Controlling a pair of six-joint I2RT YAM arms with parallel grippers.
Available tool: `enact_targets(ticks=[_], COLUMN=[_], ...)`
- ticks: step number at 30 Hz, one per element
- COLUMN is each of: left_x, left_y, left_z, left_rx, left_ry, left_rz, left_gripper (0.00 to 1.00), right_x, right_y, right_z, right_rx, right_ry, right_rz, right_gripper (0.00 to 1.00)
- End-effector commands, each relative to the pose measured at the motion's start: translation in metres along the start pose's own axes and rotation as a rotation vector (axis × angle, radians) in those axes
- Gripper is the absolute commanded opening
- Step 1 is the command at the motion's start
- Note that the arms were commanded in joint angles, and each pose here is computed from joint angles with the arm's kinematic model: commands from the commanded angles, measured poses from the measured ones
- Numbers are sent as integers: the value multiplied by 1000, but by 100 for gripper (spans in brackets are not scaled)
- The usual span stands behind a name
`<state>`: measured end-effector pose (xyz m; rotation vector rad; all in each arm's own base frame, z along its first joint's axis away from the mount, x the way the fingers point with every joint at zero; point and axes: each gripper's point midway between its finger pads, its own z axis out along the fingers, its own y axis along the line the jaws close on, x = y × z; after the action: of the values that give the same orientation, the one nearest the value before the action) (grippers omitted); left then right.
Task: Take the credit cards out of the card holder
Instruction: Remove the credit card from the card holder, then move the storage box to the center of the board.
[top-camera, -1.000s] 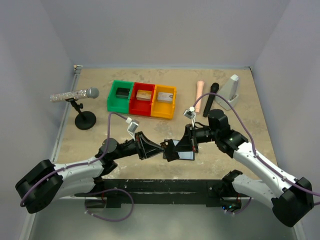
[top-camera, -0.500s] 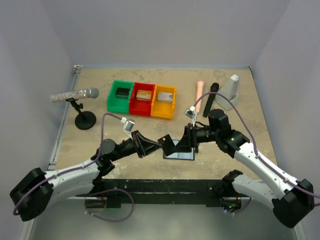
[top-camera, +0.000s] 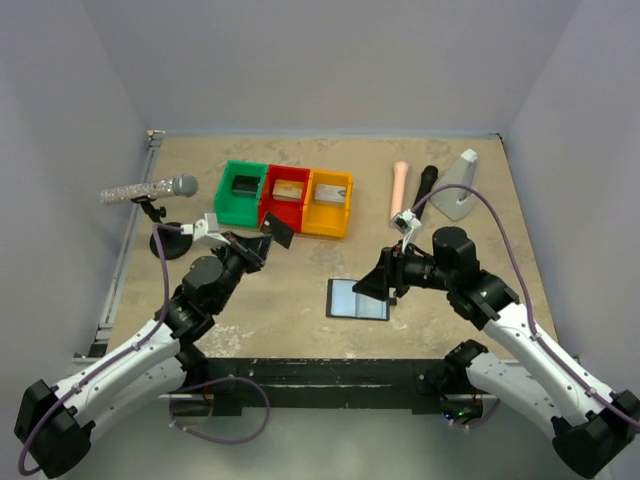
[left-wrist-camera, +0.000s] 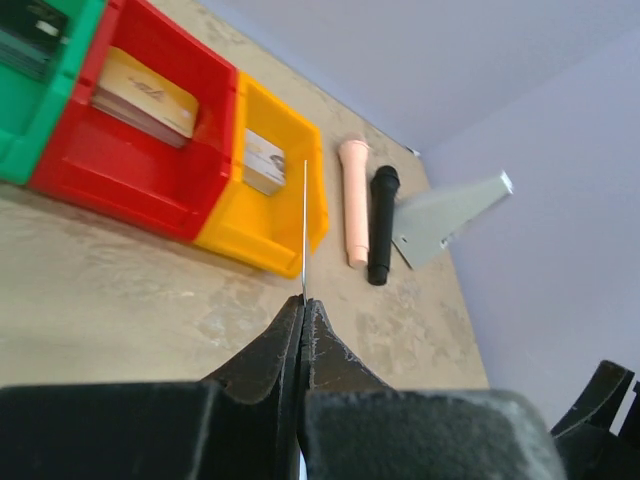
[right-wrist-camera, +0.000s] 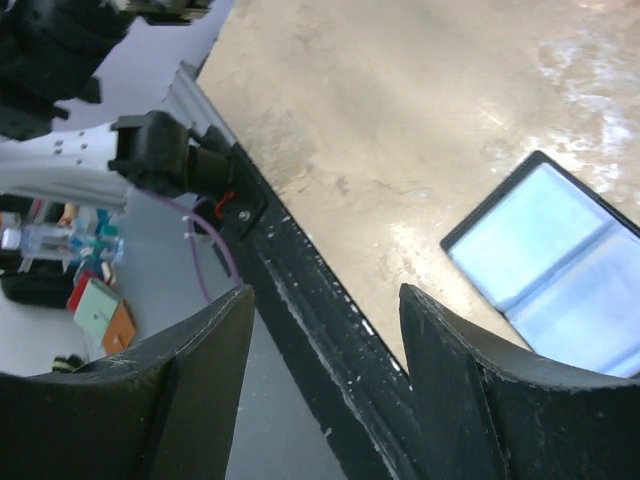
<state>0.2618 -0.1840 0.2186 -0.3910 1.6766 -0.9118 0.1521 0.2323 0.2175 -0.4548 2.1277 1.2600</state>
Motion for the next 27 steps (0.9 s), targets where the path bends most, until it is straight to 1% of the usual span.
enact_targets(ticks=[1, 5, 6, 9, 11, 14, 17, 19, 22, 27], left_x=[-30, -30, -31, -28, -30, -34, -35, -38, -41, -44], left_y=[28, 35, 33, 27, 20, 11, 4, 0, -2, -8], left_z=[-8, -15, -16, -17, -16, -16, -17, -19, -21, -23], left_rx=[-148, -138, -126, -88, -60, -31, -8, 3, 14, 33], left_ry=[-147, -171, -174, -157, -150, -143, -133, -136, -140, -139], left_rz=[-23, -57, -72, -94, -99, -102, -101, -99, -88, -69], left_gripper=[0, 0, 0, 0, 0, 0, 0, 0, 0, 0], right_x=[-13, -39, -47, -74, -86, -110, -125, -128, -137, -146], right_y=[-36, -90, -102, -128, -142, -154, -165, -177, -184, -197], right_z=[5, 5, 9, 21, 32, 52, 72, 87, 106, 123], right_rx=[182, 465, 531, 681, 751, 796, 824, 850, 843, 874], right_ry=[-85, -206, -216, -217, -181, -173, -144, -102, -71, -32], right_rz=[37, 92, 103, 108, 100, 92, 83, 83, 85, 96], right_gripper=[63, 62, 63, 67, 69, 70, 71, 71, 71, 70])
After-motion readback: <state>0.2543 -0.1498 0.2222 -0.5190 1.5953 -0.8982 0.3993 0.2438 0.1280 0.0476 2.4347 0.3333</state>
